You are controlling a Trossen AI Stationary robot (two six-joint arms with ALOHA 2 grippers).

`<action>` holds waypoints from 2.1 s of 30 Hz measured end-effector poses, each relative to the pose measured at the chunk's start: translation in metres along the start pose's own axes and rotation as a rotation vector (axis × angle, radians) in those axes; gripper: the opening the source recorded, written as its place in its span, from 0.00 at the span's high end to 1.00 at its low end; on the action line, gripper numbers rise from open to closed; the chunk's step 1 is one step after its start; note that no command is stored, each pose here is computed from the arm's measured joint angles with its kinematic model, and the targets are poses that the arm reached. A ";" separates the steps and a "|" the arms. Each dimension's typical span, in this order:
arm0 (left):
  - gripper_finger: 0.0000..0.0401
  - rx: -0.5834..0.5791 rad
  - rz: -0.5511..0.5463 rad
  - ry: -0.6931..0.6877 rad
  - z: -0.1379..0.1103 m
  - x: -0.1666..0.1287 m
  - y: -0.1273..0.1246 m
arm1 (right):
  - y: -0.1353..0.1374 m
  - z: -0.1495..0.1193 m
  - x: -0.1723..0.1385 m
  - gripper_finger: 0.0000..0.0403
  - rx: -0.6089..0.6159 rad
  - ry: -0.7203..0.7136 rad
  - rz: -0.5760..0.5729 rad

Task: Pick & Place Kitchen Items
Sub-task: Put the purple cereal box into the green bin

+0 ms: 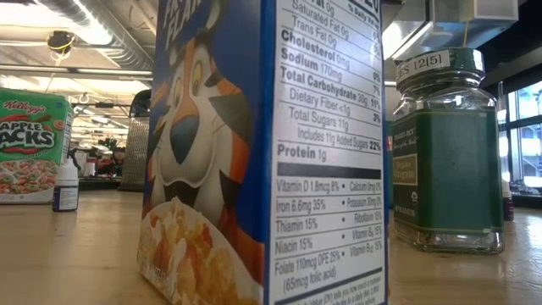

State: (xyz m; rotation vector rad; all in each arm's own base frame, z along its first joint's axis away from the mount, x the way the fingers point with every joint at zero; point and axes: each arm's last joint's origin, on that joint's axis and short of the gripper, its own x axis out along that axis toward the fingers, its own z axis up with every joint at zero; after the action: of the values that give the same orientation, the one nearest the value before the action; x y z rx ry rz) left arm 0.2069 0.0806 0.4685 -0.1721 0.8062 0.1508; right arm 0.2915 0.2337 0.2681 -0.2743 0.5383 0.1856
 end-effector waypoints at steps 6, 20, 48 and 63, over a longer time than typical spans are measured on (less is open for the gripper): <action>0.41 0.004 -0.134 -0.091 -0.017 -0.039 -0.046 | -0.007 0.007 0.002 0.35 -0.091 -0.057 -0.108; 0.41 0.131 -0.005 -0.146 -0.042 -0.060 -0.105 | -0.016 0.029 0.003 0.33 -0.039 -0.253 -0.117; 0.41 -0.005 0.173 -0.138 -0.066 -0.067 -0.123 | 0.000 0.038 -0.004 0.22 0.078 -0.358 0.392; 0.41 -0.010 0.141 -0.147 -0.070 -0.070 -0.129 | -0.004 0.041 -0.004 0.17 0.105 -0.389 0.247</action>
State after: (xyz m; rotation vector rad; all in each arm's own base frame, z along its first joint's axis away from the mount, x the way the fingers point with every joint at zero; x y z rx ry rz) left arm 0.1358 -0.0651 0.4841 -0.1121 0.6713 0.2968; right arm 0.3088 0.2420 0.3046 -0.0637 0.1932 0.4389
